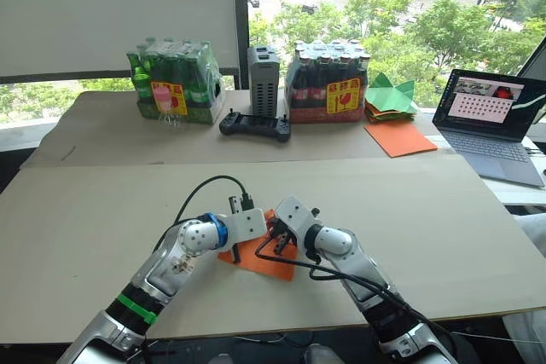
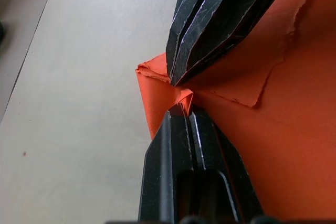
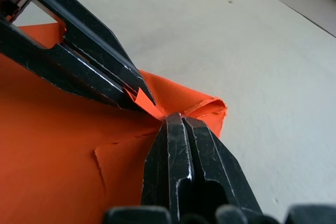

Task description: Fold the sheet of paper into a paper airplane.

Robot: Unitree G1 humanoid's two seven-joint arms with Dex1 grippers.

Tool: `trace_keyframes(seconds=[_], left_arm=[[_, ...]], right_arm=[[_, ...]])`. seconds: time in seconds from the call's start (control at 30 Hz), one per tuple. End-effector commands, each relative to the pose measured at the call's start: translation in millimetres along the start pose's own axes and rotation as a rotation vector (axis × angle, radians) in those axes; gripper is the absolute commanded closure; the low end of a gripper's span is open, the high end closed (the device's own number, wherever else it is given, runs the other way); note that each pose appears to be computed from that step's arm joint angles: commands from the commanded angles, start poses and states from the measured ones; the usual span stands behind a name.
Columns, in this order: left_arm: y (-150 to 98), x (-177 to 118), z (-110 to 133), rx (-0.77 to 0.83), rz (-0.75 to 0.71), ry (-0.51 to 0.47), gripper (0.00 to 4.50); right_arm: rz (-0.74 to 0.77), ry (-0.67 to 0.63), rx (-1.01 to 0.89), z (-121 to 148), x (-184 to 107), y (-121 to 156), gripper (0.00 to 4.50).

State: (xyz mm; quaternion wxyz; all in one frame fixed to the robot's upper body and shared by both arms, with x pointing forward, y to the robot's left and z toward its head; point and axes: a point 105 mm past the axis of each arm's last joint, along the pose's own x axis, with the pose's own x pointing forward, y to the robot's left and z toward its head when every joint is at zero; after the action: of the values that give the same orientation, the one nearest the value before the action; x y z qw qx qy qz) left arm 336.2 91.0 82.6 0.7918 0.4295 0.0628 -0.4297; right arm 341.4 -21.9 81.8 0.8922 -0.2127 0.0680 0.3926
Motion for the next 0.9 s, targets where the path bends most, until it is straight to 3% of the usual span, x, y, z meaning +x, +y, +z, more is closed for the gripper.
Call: trace_keyframes(seconds=[0.03, 0.7, 0.9], left_arm=[[-7.8, 2.2, -20.7, -0.016, -0.028, 0.081, 4.48], [-11.3, -6.4, -25.0, -0.026, -0.032, 0.084, 4.48], [-12.4, -7.9, -23.6, -0.032, -0.04, 0.076, 4.48]], right_arm=[[-0.008, -0.029, 0.042, 4.2, -0.3, -1.5, 4.5], [-0.027, -0.209, 0.15, 38.0, -1.8, -8.6, 4.5], [-0.023, -0.175, 0.142, 29.3, 0.7, -6.8, 4.5]])
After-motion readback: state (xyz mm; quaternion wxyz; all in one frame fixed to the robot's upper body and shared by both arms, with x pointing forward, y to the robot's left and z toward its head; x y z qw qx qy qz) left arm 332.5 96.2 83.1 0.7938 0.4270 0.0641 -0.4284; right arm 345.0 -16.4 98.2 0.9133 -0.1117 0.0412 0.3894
